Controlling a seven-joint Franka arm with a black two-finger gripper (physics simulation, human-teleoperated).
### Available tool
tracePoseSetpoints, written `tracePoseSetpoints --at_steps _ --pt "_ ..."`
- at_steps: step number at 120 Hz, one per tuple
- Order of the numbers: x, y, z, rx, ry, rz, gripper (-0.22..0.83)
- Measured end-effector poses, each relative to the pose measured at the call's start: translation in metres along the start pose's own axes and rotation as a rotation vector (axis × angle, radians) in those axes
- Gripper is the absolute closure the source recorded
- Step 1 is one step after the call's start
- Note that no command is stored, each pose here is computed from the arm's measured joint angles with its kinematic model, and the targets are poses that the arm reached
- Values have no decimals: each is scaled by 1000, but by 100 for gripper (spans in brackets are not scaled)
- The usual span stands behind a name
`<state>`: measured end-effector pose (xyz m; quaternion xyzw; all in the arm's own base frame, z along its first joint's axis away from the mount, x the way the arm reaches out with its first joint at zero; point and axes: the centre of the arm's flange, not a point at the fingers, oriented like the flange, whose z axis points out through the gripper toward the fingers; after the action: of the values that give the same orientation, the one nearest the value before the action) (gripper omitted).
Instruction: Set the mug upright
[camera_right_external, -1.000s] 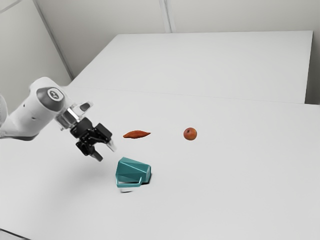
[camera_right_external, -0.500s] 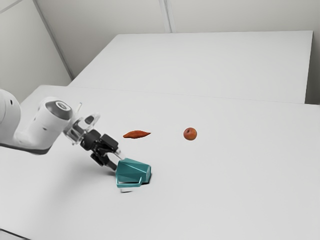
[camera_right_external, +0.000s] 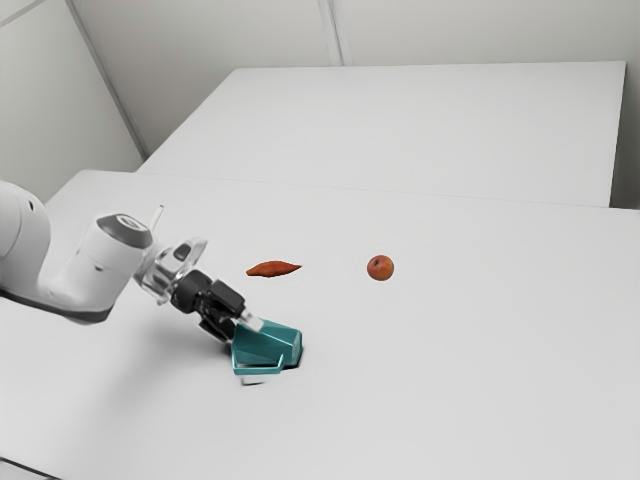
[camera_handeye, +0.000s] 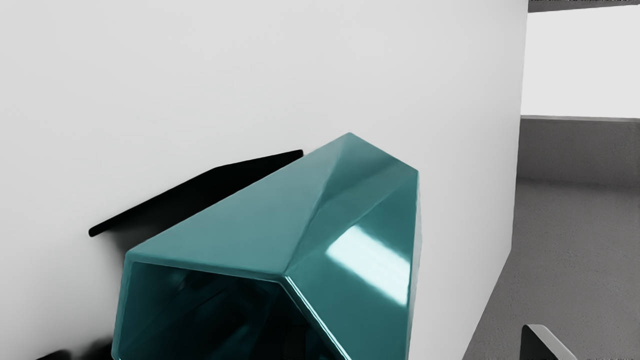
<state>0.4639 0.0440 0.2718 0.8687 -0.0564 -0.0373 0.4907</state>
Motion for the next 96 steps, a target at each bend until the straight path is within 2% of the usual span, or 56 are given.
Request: tracePoseSetpoints --at_steps 51,70,96 --pt "5 5 1 -11 11 89 66" --pt "7 6 2 -5 10 111 74" --pt "8 10 -1 12 10 140 77"
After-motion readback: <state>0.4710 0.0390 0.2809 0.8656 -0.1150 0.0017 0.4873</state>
